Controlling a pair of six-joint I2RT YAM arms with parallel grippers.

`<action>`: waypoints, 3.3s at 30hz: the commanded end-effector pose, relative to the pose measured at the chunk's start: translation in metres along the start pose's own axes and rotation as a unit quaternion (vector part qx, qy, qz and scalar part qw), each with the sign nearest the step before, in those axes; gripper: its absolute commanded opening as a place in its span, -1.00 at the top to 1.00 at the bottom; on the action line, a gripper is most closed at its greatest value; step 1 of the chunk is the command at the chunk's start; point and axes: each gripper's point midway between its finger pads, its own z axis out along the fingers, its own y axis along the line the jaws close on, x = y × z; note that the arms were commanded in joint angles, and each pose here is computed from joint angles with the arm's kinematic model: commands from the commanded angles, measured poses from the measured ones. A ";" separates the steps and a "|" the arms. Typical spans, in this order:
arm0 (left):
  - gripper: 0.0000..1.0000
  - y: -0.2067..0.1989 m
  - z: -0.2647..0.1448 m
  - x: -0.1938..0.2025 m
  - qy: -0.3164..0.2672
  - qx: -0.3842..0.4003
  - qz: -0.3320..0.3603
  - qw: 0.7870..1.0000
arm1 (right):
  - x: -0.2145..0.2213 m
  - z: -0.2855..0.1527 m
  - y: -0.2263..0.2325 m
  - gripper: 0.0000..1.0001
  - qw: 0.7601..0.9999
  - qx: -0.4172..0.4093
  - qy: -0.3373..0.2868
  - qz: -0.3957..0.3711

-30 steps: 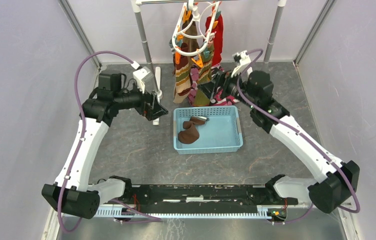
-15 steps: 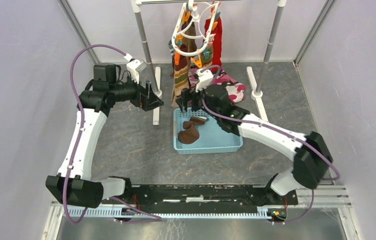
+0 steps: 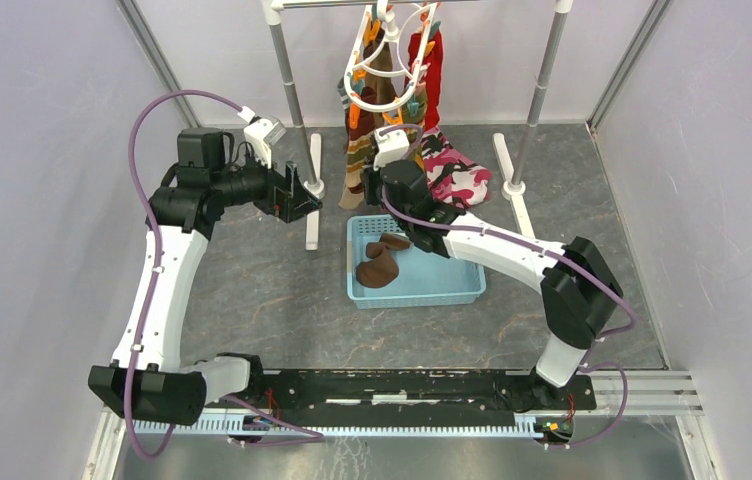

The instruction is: Remove the socks clipped to the hanger

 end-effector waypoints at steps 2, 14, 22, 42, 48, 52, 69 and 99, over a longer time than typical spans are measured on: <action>-0.98 -0.003 -0.005 -0.009 -0.011 -0.002 -0.005 1.000 | -0.033 -0.017 -0.010 0.94 0.999 0.024 -0.045 -0.001; -0.93 -0.011 -0.005 -0.014 -0.020 0.019 -0.008 1.000 | -0.021 -0.035 -0.008 -0.39 0.999 0.005 -0.037 0.009; -0.93 -0.007 -0.005 -0.007 -0.014 0.009 -0.002 1.000 | -0.020 -0.004 0.016 -0.65 0.999 0.028 -0.031 -0.001; -0.91 -0.012 -0.001 -0.012 -0.037 0.024 -0.020 0.999 | -0.032 -0.049 -0.001 1.00 0.998 0.017 -0.054 0.001; -0.85 -0.032 0.010 -0.046 -0.082 0.092 -0.049 0.991 | -0.033 -0.080 0.021 1.00 0.995 -0.073 -0.052 0.037; -0.84 -0.046 0.022 -0.080 -0.106 0.113 -0.043 0.987 | -0.038 -0.087 0.028 1.00 0.992 -0.097 -0.052 0.061; -0.84 -0.081 0.049 -0.112 -0.108 0.232 -0.079 0.964 | -0.046 -0.122 0.069 1.00 0.963 -0.224 -0.037 0.143; 0.21 -0.078 0.091 -0.162 -0.144 0.241 -0.115 0.953 | -0.053 -0.119 0.078 1.00 0.958 -0.248 -0.021 0.142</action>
